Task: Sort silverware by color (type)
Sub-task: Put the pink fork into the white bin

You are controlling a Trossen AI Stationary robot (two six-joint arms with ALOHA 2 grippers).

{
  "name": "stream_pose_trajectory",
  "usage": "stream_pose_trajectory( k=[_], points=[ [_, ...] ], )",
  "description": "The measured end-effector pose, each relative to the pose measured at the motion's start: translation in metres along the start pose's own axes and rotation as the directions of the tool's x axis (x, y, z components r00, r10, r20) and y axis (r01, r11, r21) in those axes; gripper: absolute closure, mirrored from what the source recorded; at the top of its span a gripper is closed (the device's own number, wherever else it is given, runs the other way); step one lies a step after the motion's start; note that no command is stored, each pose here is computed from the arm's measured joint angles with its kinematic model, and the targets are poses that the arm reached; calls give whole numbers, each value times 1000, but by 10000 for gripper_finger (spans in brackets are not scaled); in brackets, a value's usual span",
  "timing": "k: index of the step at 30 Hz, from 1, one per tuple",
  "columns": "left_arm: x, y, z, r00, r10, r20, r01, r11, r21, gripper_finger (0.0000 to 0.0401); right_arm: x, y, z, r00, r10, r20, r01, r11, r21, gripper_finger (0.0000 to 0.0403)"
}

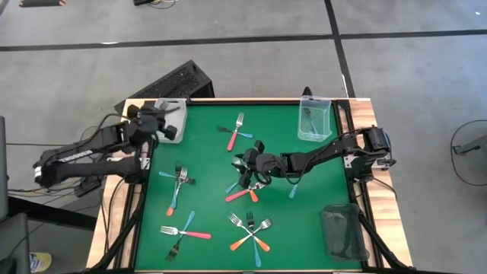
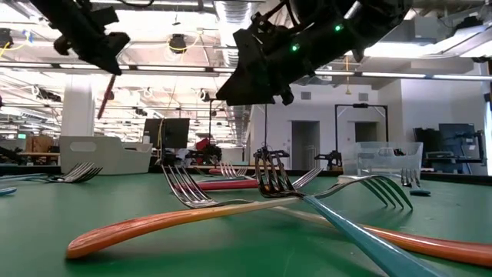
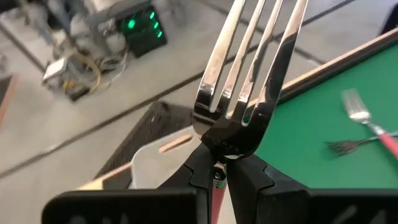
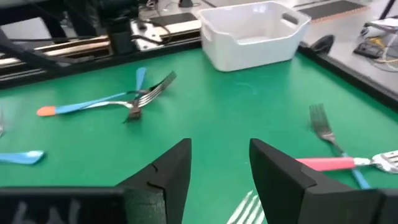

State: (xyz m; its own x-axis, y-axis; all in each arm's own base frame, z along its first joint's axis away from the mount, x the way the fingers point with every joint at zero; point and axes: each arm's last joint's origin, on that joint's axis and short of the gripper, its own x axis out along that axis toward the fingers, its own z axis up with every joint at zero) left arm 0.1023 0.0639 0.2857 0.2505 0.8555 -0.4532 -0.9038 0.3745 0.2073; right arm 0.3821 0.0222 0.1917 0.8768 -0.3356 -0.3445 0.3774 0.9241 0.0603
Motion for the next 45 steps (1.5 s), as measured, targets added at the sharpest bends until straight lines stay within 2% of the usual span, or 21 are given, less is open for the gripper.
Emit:
stream_pose_trajectory(
  k=[5, 8, 11, 16, 23, 28, 33, 36, 38, 42, 45],
  points=[
    [21, 6, -8, 989, 38, -141, -45, 998, -46, 385, 2, -4, 2, 1000, -5, 8, 5, 1000, 2, 219],
    [35, 9, -14, 969, 93, -231, -106, 993, -45, 384, 3, -7, 2, 1000, -11, 7, 12, 1000, -18, 219],
    [48, 11, -17, 949, 104, -299, -134, 987, -83, 375, 4, -10, 3, 1000, -6, 4, 6, 1000, -16, 219],
    [63, 13, -20, 920, 119, -373, -170, 980, -105, 334, 4, -9, 2, 1000, 24, -10, -24, 1000, 8, 219],
    [79, 13, -24, 881, 156, -447, -212, 974, -78, 263, 1, -2, -6, 997, 37, -74, -35, 999, 23, 219],
    [82, 11, -24, 881, 151, -449, -197, 979, -56, 225, -3, 6, -11, 993, 51, -103, -50, 999, 18, 219],
    [71, 2, -20, 916, 44, -398, -67, 997, -44, 215, -15, 9, -11, 988, 14, -156, -6, 999, 50, 219],
    [63, -10, -17, 954, -68, -294, 54, 997, -56, 214, -29, 9, -9, 978, -55, -201, 68, 996, 60, 220],
    [58, -21, -17, 961, -173, -214, 165, 985, -55, 214, -38, 12, -7, 974, -85, -211, 103, 992, 73, 220],
    [51, -44, -26, 922, -381, -64, 379, 925, -34, 214, -55, 18, -5, 968, -113, -224, 138, 985, 99, 220],
    [45, -58, -36, 876, -482, 22, 482, 876, -6, 214, -67, 23, -7, 960, -111, -256, 144, 983, 113, 220]
  ],
)
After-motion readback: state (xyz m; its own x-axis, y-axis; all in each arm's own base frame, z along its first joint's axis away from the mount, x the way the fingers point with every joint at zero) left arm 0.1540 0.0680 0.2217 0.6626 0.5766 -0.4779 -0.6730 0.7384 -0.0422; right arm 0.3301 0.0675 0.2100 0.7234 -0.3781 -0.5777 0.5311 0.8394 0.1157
